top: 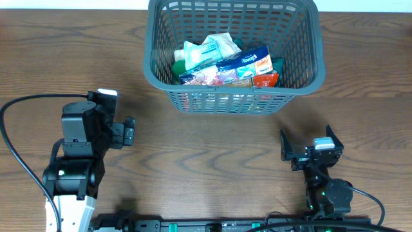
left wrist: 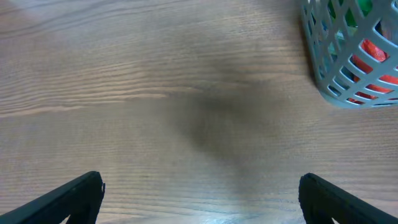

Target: Pack container

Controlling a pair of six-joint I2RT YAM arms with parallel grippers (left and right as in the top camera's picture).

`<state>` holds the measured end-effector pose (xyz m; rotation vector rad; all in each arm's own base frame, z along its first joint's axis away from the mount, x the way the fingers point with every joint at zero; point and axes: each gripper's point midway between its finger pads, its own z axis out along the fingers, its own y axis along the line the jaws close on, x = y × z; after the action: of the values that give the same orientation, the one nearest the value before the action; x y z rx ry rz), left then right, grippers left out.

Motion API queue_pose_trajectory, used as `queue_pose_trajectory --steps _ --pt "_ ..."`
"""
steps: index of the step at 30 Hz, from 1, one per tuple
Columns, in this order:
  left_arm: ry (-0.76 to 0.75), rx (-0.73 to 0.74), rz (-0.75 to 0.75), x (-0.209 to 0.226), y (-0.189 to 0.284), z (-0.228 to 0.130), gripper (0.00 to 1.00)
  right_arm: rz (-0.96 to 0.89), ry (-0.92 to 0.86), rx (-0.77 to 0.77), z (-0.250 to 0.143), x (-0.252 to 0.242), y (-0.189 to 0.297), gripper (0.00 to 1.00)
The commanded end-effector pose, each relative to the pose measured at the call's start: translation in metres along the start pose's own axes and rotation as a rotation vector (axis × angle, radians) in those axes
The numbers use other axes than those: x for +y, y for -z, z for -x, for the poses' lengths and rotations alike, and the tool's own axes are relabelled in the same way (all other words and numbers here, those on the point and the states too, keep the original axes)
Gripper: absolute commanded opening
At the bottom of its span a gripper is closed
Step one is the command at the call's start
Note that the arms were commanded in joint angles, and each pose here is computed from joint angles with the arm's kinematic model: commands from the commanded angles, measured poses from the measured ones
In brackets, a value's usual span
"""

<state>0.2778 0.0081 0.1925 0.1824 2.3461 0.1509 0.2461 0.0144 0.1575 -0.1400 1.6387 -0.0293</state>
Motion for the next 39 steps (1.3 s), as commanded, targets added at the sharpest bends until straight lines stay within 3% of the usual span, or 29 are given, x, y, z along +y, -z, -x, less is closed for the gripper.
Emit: queue_pose_trajectory --steps 1,8,11,16,23,32,39 --pt "0.004 -0.004 0.011 0.003 0.001 0.002 0.98 -0.002 -0.003 0.001 -0.001 0.001 0.0 0.99" --pt "0.011 -0.005 -0.057 -0.013 0.015 -0.01 0.98 -0.002 -0.003 0.001 -0.001 0.001 0.0 0.99" --pt "0.006 -0.087 -0.139 -0.032 0.029 -0.013 0.98 -0.002 -0.003 0.001 -0.001 0.001 0.0 0.99" --pt "0.02 -0.338 -0.163 -0.042 0.037 -0.008 0.99 -0.002 -0.003 0.001 -0.001 0.001 0.0 0.99" --pt "0.042 -0.778 -0.029 -0.027 0.039 0.011 0.98 -0.002 -0.003 0.001 -0.001 0.001 0.0 0.99" --pt "0.05 -0.793 0.173 -0.002 0.018 -0.022 0.98 -0.001 -0.003 0.001 -0.001 0.001 0.0 0.99" --pt "0.076 -0.677 0.142 -0.008 -0.004 -0.05 0.99 -0.002 -0.003 0.001 -0.001 0.001 0.0 0.99"
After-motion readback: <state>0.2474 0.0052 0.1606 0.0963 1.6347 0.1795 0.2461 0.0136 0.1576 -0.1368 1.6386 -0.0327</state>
